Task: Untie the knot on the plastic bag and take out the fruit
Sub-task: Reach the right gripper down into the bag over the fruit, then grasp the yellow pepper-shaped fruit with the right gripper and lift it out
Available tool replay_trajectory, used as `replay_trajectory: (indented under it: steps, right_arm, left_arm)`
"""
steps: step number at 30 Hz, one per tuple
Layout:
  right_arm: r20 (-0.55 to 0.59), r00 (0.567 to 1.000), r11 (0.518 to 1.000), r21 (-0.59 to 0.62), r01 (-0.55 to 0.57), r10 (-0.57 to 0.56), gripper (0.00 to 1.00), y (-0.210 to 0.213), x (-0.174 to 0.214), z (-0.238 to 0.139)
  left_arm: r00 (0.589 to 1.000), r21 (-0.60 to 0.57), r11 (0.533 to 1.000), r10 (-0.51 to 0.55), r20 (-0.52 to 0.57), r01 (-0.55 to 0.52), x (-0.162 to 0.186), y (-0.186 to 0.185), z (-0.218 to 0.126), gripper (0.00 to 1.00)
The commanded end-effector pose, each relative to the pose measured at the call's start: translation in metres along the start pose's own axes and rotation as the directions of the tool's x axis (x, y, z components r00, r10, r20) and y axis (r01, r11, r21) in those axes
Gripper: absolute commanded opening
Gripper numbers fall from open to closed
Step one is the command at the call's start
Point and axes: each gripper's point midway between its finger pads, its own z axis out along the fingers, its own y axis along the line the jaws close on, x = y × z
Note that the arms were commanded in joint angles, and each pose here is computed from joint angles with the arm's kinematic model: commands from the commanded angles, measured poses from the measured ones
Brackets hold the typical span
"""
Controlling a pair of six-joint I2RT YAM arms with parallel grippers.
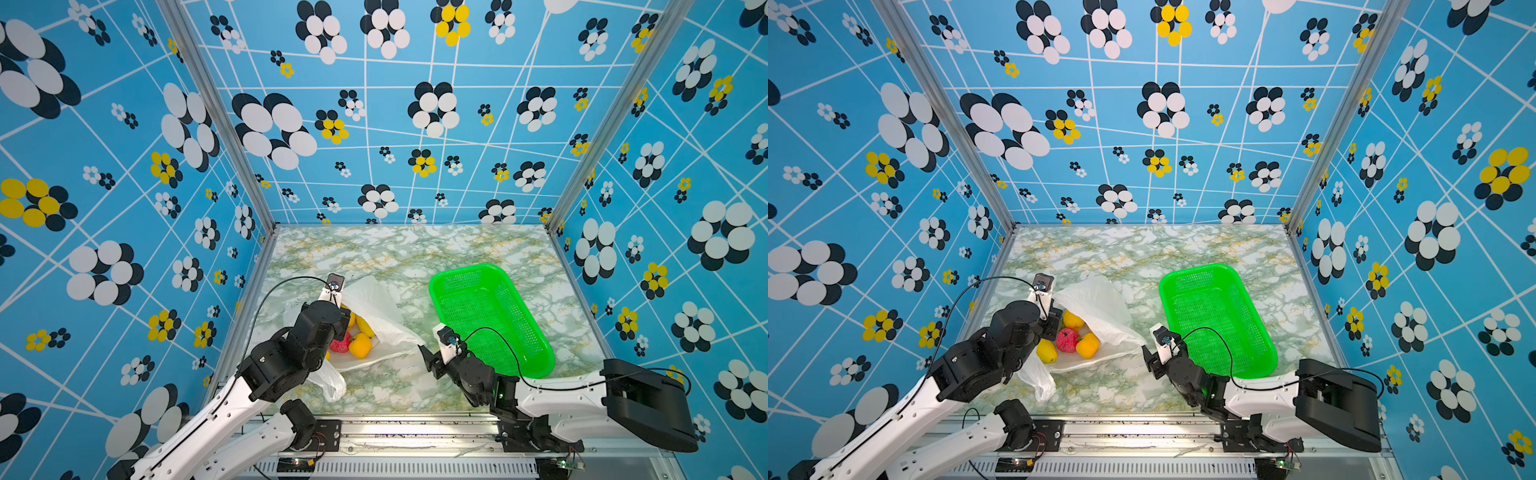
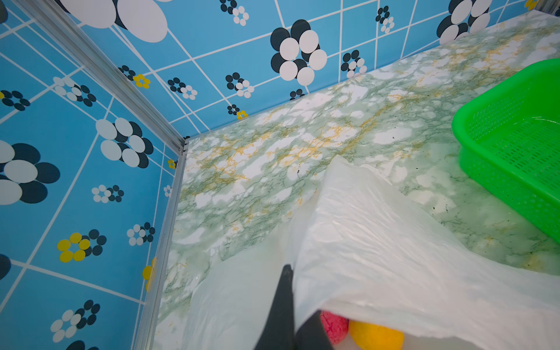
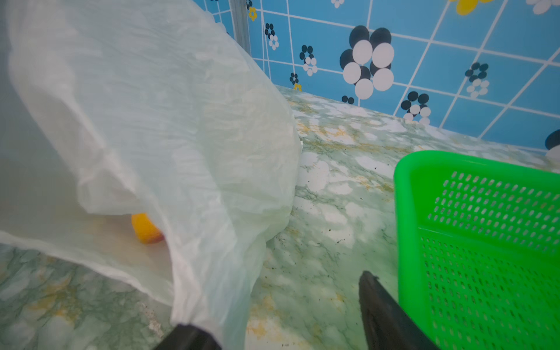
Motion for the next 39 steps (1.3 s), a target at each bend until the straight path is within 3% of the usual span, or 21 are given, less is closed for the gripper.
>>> replay_trajectory:
  steps: [1,4,5,7,10,13,21,26,31,34,39]
  right_arm:
    - [0.067,0.994,0.989,-0.11,0.097,-0.09,0.77,0.033,-0.031,-0.018]
    - [0.135,0.977,0.971,-0.151,0.186,-0.166,0.82,0.055,-0.059,-0.039]
    - [0.138,0.976,0.966,-0.174,0.192,-0.17,0.77,0.062,-0.067,-0.042]
    - [0.125,0.98,0.961,-0.211,0.177,-0.153,0.54,0.075,-0.082,-0.042]
    - [0.076,0.991,0.94,-0.314,0.13,-0.111,0.38,0.111,-0.087,-0.033]
    - [-0.004,0.997,0.934,-0.35,0.07,-0.076,0.3,0.146,-0.075,-0.008]
    - [-0.239,0.964,0.965,-0.255,0.056,-0.12,0.22,0.183,-0.006,0.073]
    - [-0.303,0.944,0.979,-0.19,0.076,-0.133,0.32,0.174,0.034,0.087]
    - [-0.279,0.942,0.969,-0.213,0.128,-0.186,0.79,0.18,0.071,0.067]
    - [-0.279,0.947,0.979,-0.164,0.119,-0.162,0.9,0.167,0.076,0.069]
    - [-0.287,0.956,0.993,-0.113,0.025,-0.057,0.99,0.144,0.063,0.09]
  left_arm:
    - [1.0,-0.005,1.0,-0.021,0.006,0.021,0.001,0.0,0.0,0.0]
    - [1.0,-0.006,1.0,-0.018,0.005,0.018,0.002,0.0,0.0,0.0]
    - [1.0,-0.007,1.0,-0.019,0.003,0.019,0.003,0.0,0.001,0.0]
    - [1.0,-0.007,1.0,-0.018,0.001,0.018,0.004,0.0,0.001,0.0]
    - [1.0,0.001,1.0,-0.025,0.009,0.025,0.003,0.0,-0.001,0.0]
    - [0.999,0.019,0.999,-0.035,0.024,0.035,0.001,-0.001,-0.003,0.0]
    - [0.998,0.03,0.998,-0.051,0.028,0.05,0.003,-0.002,-0.005,0.0]
    - [0.996,0.045,0.997,-0.071,0.046,0.069,0.001,-0.003,-0.007,0.0]
    - [0.994,0.075,0.994,-0.084,0.066,0.079,-0.001,-0.006,-0.01,0.0]
    - [0.993,0.086,0.993,-0.089,0.076,0.082,0.0,-0.009,-0.009,0.0]
    - [0.995,0.079,0.994,-0.083,0.061,0.078,0.005,-0.011,-0.004,0.0]
